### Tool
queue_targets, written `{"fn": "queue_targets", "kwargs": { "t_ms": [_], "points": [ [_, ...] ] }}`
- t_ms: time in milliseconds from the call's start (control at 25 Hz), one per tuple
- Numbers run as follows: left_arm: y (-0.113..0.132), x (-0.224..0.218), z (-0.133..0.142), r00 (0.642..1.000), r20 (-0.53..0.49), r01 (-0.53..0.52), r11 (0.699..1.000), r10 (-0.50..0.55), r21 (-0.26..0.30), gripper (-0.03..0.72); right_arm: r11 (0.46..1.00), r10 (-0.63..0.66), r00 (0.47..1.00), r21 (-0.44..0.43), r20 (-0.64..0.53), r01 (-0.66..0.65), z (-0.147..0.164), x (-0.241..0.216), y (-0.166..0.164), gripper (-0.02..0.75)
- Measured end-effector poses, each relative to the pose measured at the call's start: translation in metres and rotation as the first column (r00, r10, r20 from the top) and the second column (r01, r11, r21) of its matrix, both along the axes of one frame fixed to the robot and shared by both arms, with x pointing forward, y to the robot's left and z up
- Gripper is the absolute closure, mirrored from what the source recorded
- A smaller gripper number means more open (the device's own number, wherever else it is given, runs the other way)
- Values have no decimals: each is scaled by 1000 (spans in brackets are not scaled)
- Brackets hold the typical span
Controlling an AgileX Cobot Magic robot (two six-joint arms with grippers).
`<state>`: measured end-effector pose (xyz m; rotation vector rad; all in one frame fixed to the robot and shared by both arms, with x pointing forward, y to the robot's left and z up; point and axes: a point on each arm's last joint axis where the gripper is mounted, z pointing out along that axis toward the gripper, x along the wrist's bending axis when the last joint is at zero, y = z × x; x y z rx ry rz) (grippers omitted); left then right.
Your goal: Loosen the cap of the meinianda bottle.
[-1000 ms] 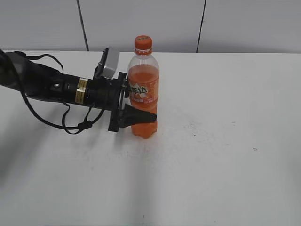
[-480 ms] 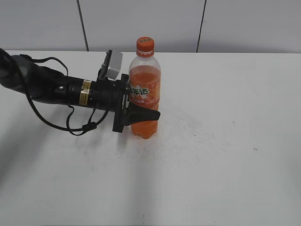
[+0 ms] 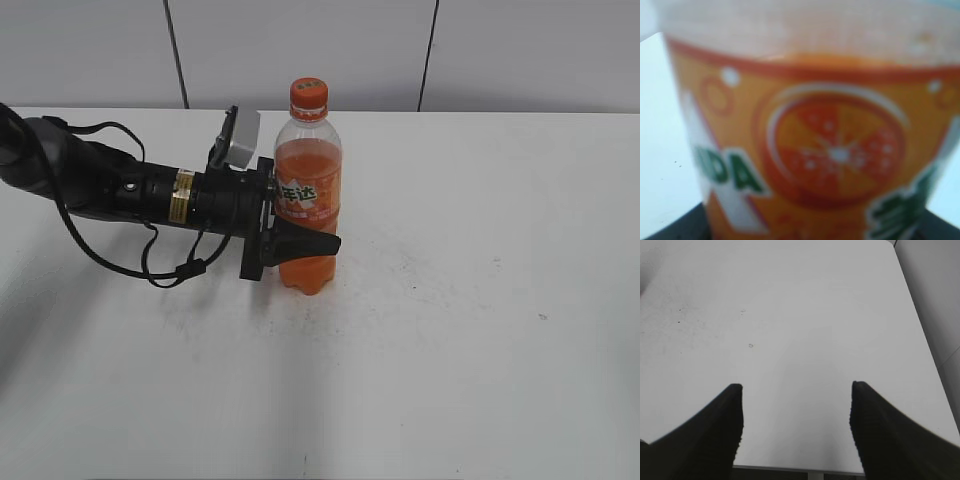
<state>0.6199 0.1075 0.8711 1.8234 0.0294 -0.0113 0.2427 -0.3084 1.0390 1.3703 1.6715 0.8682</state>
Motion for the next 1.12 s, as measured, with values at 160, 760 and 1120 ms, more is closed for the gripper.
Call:
{"fn": "queue_targets", "kwargs": {
  "t_ms": [160,760,1120],
  "points": [
    [0,0,0,1000,0,0,1000,0,0,276,1000,0,1000,0,0,0,0,0,0,234],
    [0,0,0,1000,-1,-3,1000,3,-3,276,1000,0,1000,0,0,0,0,0,0,234],
    [0,0,0,1000,-4,-6,1000,6,-5,276,999,-2,999,-35,46,4,13,-3,-2,234]
  ]
}}
